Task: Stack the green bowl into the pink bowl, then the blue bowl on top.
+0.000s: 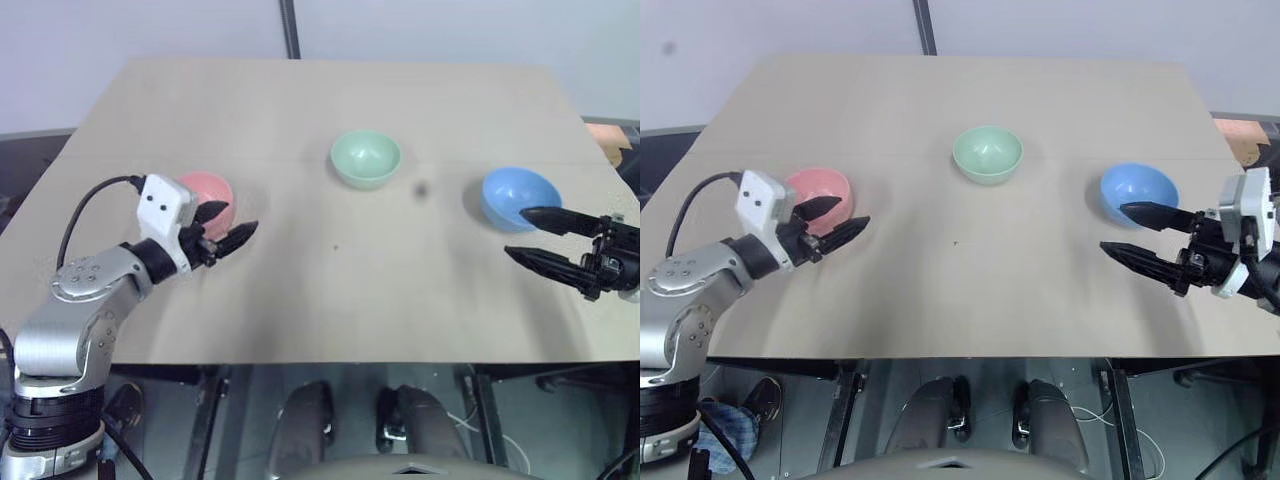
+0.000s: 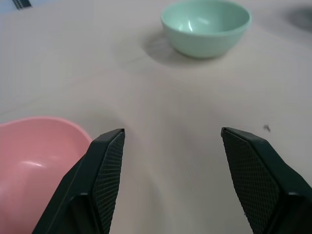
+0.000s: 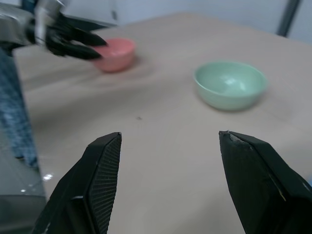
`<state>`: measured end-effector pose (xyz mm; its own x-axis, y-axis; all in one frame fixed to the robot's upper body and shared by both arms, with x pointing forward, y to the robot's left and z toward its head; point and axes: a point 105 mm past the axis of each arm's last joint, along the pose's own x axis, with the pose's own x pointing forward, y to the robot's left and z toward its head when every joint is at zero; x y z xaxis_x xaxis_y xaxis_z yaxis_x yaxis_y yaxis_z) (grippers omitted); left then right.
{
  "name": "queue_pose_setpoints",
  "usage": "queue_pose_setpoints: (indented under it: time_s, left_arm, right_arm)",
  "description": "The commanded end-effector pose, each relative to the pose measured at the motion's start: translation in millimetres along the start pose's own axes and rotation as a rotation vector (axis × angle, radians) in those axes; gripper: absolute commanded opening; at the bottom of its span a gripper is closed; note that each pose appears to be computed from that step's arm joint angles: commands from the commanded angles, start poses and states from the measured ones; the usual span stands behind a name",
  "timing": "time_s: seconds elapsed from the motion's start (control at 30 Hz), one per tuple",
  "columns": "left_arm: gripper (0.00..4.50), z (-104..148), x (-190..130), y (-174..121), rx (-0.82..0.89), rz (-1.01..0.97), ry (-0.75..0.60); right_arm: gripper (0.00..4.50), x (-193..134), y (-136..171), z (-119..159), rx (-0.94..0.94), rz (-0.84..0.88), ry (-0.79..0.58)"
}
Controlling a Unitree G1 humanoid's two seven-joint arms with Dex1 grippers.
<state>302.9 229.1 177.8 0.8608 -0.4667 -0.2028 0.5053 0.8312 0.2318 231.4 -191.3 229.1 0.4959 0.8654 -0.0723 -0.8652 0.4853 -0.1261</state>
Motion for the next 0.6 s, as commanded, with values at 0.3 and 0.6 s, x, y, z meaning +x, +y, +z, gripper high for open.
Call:
queue_pose_setpoints:
  time_s: [0.3, 0.6]
  left_arm:
    - [3.35, -27.9, -7.6, 39.3, 0.097, 0.166, 0.197]
    - [3.35, -40.7, -4.4, 33.9, 0.131, 0.124, 0.259]
  right_arm:
    - [3.48, 8.0, 11.5, 10.3, -0.044, 0.071, -0.012]
    - [3.48, 7.0, 6.0, 9.2, -0.06, 0.042, -0.019]
